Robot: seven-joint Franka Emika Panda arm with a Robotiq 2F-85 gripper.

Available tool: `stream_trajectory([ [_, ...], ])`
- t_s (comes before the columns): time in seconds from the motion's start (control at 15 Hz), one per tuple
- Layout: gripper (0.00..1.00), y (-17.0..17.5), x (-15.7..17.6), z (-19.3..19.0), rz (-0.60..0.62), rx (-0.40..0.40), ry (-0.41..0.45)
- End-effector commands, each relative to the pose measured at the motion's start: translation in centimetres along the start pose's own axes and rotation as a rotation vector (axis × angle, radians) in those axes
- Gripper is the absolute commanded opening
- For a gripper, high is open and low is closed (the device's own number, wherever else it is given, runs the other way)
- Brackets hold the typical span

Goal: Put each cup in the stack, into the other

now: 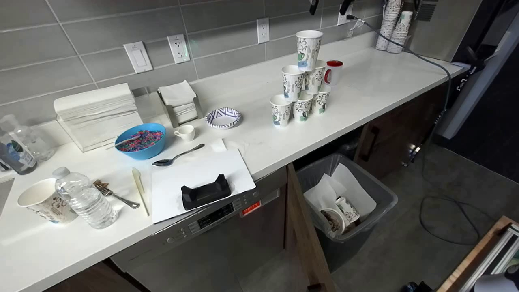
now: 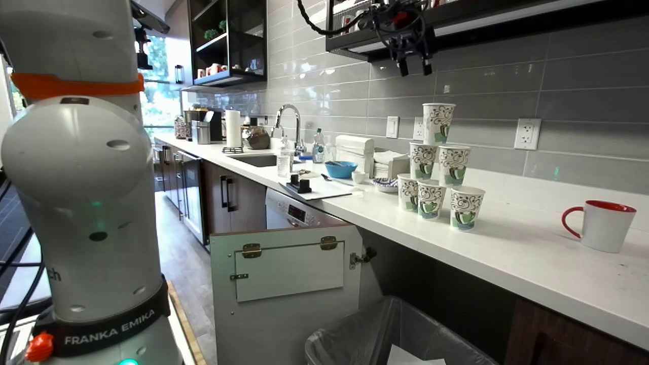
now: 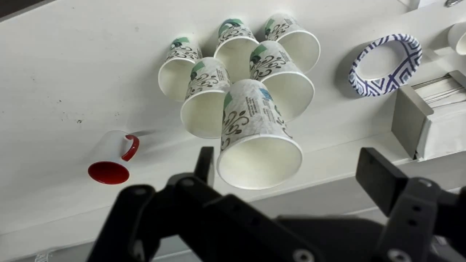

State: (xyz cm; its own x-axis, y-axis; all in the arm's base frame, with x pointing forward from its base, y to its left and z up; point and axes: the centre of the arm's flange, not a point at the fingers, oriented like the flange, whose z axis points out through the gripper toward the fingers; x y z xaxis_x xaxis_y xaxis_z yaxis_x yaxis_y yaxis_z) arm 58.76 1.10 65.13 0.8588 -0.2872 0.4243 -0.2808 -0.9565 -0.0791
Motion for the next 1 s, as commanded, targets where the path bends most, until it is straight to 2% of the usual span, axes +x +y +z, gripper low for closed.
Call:
stream_trajectory([
  [0.0,1.0,0.5,2.2,1.2,-0.047,-0.033,-0.027],
  [0.4,1.0,0.9,4.2,4.0,-0.043,-0.073,-0.019],
  [0.93,1.0,2.1,5.3,6.4,-0.013,-0.081,-0.015],
])
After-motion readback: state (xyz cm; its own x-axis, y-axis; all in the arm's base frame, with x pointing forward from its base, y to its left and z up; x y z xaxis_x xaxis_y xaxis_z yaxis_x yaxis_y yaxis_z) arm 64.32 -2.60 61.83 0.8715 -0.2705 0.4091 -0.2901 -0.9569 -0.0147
